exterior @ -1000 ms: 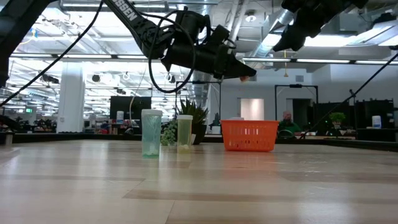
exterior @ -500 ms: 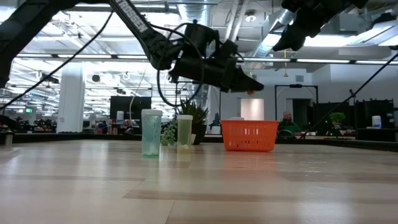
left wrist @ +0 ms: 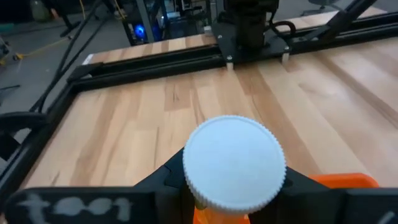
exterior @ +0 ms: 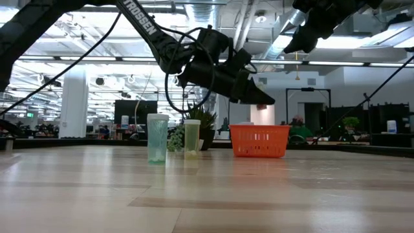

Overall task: Pick and place pill bottles into a basket
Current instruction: Put the top yellow pill bottle into the basket, then put the blue pill bottle into the basket

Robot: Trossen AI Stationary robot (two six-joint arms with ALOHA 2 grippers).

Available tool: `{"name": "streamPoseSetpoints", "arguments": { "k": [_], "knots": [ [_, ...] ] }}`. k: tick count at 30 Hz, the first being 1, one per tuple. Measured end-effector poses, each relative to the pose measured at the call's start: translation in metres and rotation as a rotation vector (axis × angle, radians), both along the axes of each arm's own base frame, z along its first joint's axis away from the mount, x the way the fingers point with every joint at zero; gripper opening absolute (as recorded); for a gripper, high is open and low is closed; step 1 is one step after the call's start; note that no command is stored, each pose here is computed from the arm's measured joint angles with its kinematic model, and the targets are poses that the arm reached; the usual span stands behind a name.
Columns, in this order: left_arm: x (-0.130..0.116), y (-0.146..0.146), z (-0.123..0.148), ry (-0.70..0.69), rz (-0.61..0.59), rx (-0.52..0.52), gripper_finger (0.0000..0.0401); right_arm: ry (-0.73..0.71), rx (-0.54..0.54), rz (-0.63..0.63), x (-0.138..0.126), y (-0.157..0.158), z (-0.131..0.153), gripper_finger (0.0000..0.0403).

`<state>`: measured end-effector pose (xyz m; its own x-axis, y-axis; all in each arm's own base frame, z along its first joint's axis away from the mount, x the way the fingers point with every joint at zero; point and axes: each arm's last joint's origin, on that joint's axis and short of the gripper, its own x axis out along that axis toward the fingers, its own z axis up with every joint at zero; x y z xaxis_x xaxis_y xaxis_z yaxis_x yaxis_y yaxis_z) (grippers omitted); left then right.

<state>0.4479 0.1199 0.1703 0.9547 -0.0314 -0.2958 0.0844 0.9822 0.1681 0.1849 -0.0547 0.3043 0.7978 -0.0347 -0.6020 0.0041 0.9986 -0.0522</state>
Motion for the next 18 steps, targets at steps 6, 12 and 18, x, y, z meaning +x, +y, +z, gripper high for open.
{"name": "streamPoseSetpoints", "arguments": {
  "k": [6,12,18],
  "knots": [
    [-0.0003,0.0002,-0.0008,0.008,0.001,0.003,0.0090,0.000,0.000,0.000,0.0000,0.0000,0.0000,0.0123],
    [-0.0002,0.0003,-0.0006,0.006,0.004,0.007,0.0116,0.000,0.000,0.000,0.0000,0.0000,0.0000,0.0123],
    [-0.0006,0.0007,-0.0017,0.020,0.018,0.016,0.0142,0.000,0.000,0.000,0.0000,0.0000,0.0000,0.0123]
  ]
}}
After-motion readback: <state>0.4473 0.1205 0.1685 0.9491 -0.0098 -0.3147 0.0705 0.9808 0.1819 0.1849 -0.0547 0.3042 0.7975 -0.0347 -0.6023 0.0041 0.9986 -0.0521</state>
